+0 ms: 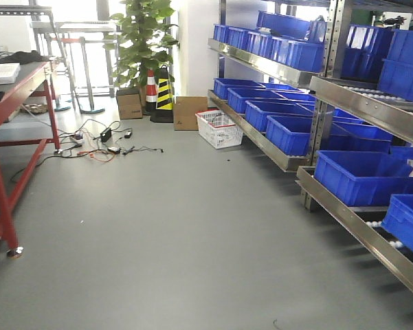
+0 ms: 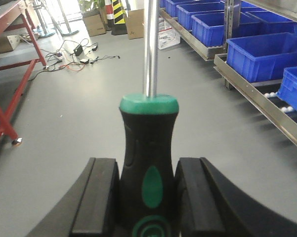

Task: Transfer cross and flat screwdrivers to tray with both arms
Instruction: 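Drive along the shelves of blue bins toward the roller rack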

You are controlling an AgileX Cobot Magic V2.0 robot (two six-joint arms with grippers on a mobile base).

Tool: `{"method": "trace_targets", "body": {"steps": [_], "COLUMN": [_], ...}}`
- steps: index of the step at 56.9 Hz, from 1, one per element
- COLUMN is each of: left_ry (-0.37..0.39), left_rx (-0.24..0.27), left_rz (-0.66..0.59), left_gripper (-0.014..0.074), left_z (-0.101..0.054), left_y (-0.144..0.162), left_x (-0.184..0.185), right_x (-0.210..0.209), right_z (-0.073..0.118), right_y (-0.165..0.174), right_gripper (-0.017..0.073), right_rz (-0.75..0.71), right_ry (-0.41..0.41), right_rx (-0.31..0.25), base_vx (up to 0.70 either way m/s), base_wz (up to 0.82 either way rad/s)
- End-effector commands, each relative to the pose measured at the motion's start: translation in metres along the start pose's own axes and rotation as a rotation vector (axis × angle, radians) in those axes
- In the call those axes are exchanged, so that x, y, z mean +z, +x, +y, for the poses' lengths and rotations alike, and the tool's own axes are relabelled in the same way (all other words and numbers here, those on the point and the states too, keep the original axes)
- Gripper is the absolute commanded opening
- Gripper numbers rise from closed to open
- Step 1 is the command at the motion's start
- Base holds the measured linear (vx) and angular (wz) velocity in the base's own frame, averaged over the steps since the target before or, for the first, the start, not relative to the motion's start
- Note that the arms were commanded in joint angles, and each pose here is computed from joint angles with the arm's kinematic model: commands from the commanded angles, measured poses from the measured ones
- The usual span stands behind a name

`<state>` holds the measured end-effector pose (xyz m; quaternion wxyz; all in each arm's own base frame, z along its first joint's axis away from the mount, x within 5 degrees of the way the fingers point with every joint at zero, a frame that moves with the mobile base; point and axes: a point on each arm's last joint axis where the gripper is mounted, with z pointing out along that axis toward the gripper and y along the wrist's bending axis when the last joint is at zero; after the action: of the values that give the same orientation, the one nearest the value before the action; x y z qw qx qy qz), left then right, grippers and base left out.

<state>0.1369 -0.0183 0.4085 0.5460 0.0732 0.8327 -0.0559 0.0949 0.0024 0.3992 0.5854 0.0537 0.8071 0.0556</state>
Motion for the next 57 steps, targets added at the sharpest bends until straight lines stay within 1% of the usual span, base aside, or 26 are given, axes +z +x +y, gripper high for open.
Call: {"method": "trace_targets", "body": {"steps": [1, 18, 30, 57], "left_ry": [-0.011, -0.011, -0.011, -0.011], "left_rx": [-0.014, -0.014, -0.014, -0.014], "left_rz": [-0.125, -0.126, -0.126, -0.126], "left_gripper": [-0.0001, -0.0001, -0.0001, -0.0001], "left_z": [0.0005, 0.0005, 0.0005, 0.0005], "left_y": [-0.0154, -0.0155, -0.0155, -0.0155], "left_x": [-0.0076, -0.0077, -0.0077, -0.0076], "right_x": [-0.0047, -0.0047, -0.0047, -0.0047], "right_z": [0.0019, 0.0019, 0.0019, 0.0021], "right_y": [-0.0158, -0.0158, -0.0157, -0.0157], "right_gripper": [-0.0008, -0.0008, -0.0008, -0.0008], "right_rz": [-0.117, -0.117, -0.116, -0.116], "right_ry": [-0.010, -0.010, -0.011, -0.013], "right_rx": [-0.006, -0.006, -0.005, -0.003], "base_vx": [0.64, 0.62, 0.58, 0.54], "base_wz": [-0.11, -0.14, -0.27, -0.57]}}
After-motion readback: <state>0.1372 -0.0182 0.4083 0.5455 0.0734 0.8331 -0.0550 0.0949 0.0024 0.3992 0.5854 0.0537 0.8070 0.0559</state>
